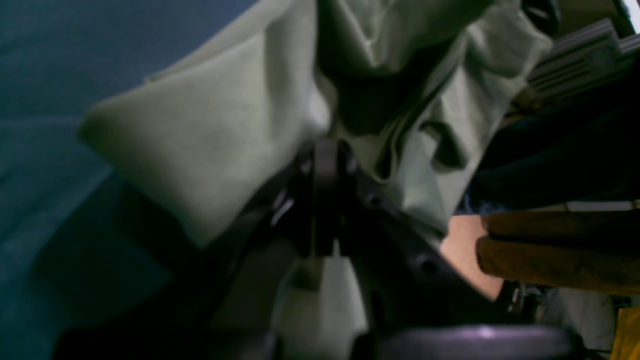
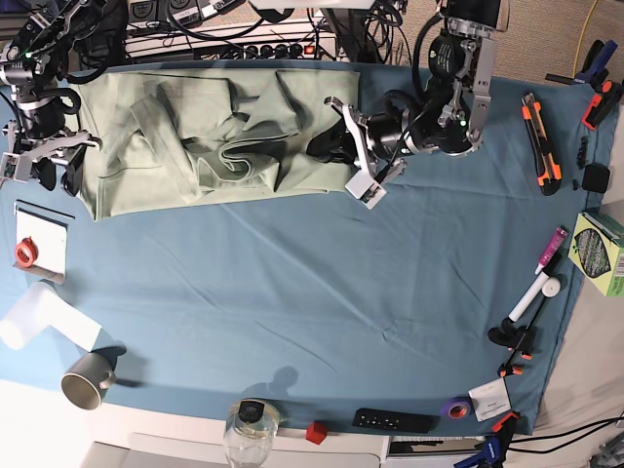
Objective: Fold the T-shirt properly
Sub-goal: 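Lower the folded end onto the shirt and open the left gripper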
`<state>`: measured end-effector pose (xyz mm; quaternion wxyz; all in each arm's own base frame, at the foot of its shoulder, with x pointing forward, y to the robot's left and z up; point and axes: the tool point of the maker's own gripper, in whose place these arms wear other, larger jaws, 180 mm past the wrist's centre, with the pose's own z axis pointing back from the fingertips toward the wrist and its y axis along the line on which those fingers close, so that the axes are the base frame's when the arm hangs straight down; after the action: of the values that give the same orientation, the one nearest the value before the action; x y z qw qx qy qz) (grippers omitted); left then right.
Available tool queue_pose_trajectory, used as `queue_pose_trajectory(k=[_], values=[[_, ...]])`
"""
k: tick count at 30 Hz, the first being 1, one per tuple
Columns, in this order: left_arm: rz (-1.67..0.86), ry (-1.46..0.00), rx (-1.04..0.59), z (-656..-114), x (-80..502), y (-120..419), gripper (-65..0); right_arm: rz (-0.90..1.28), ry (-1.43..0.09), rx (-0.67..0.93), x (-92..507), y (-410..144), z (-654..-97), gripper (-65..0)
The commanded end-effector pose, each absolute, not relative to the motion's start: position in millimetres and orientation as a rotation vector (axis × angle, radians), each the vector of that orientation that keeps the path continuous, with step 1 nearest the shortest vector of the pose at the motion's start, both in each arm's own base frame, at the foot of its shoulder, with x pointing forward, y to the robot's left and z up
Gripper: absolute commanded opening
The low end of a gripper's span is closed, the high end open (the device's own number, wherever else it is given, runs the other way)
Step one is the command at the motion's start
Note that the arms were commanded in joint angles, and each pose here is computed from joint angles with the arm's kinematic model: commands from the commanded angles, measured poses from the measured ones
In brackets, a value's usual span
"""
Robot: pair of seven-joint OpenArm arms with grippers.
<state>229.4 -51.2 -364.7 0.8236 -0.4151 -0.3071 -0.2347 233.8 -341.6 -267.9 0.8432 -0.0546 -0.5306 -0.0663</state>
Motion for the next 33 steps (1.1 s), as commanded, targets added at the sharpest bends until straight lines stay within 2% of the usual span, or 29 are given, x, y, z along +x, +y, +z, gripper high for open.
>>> queue_pose_trajectory(k=[1, 7, 17, 20, 26, 29, 33], values=[[-0.496, -0.706, -0.906, -351, 237, -54, -65.0, -0.123, -1.181, -0.128, 239, -343, -251, -37.4], [-0.449, -0.668, -0.905, -358, 230, -57, -65.0, -0.123, -1.183, -0.128, 240, -343, -250, -37.4], [-0.586, -0.615, -0.848, -371, 203, -98, -65.0, -0.123, -1.187, -0.128, 240, -343, -250, -37.4], [-0.65, -0.572, -0.917, -366, 180, -120, -65.0, -0.123, -1.187, -0.128, 240, -343, -250, -37.4], [-0.915, -0.55, -1.249, -323, 116, -160, -65.0, -0.123, -1.187, -0.128, 240, -343, -250, -37.4], [-0.906, -0.533, -1.296, -316, 112, -163, -65.0, -0.123, -1.187, -0.128, 240, -343, -250, -37.4], [-0.867, -0.574, -1.268, -315, 129, -158, -65.0, -0.123, -1.186, -0.128, 240, -343, -250, -37.4]])
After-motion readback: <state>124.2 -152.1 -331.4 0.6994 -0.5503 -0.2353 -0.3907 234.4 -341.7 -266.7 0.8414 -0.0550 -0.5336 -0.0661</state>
